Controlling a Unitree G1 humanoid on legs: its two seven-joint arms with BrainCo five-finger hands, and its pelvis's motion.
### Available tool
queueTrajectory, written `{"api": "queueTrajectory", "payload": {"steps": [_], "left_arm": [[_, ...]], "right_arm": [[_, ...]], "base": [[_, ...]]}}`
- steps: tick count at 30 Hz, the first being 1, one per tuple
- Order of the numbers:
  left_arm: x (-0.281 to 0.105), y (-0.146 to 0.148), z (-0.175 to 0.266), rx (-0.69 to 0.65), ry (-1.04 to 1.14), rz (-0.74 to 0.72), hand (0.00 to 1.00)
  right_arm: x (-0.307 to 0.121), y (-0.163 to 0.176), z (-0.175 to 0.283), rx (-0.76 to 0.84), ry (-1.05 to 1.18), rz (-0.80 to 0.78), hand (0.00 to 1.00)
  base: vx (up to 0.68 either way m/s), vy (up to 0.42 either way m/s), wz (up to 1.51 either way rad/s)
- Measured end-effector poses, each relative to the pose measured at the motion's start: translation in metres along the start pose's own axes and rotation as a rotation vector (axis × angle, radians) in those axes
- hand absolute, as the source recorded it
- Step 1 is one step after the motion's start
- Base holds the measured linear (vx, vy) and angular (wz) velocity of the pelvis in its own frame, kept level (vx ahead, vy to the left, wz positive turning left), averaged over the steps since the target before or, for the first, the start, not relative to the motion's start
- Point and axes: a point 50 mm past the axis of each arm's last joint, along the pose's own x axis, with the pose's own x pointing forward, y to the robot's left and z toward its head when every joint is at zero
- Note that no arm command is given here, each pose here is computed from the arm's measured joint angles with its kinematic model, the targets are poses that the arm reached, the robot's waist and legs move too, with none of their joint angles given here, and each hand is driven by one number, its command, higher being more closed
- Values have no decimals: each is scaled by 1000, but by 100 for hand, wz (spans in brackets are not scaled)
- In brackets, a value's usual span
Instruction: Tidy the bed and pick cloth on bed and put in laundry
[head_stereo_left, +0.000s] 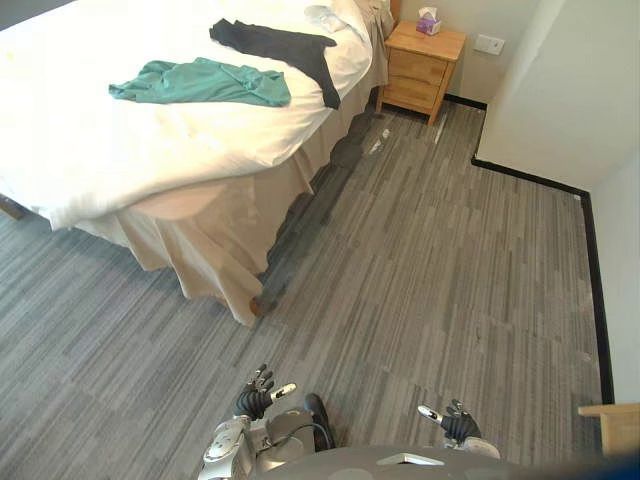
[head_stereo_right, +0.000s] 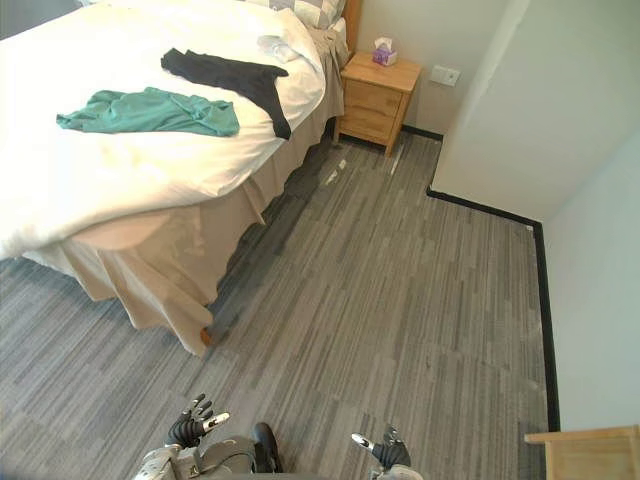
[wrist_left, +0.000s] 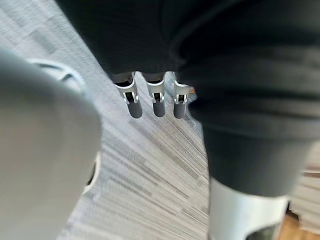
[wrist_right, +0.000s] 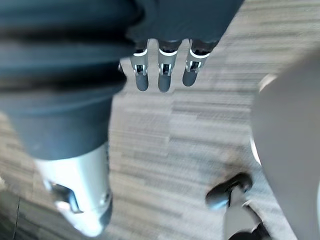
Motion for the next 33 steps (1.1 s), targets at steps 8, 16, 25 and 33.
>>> {"api": "queueTrajectory", "payload": {"steps": [8,16,25,33], "left_arm": [[3,-3,-11,63,122,-9,0],[0,-23,-25,-117,132,16,0],[-3,-12,-4,-270,-60,109,0],[-4,4,-4,-170,-16,97,0]], "right_arm": [[3,-12,12,104,-53,-63,0],[4,-14,34,-3,-135,-38,0],[7,-6,22,-266,-18,-20,0],[8,12,14,-264,51,40,0]], "base": [[420,60,53],[541,-342,83],[409,-289,74],[306,50,95]]}}
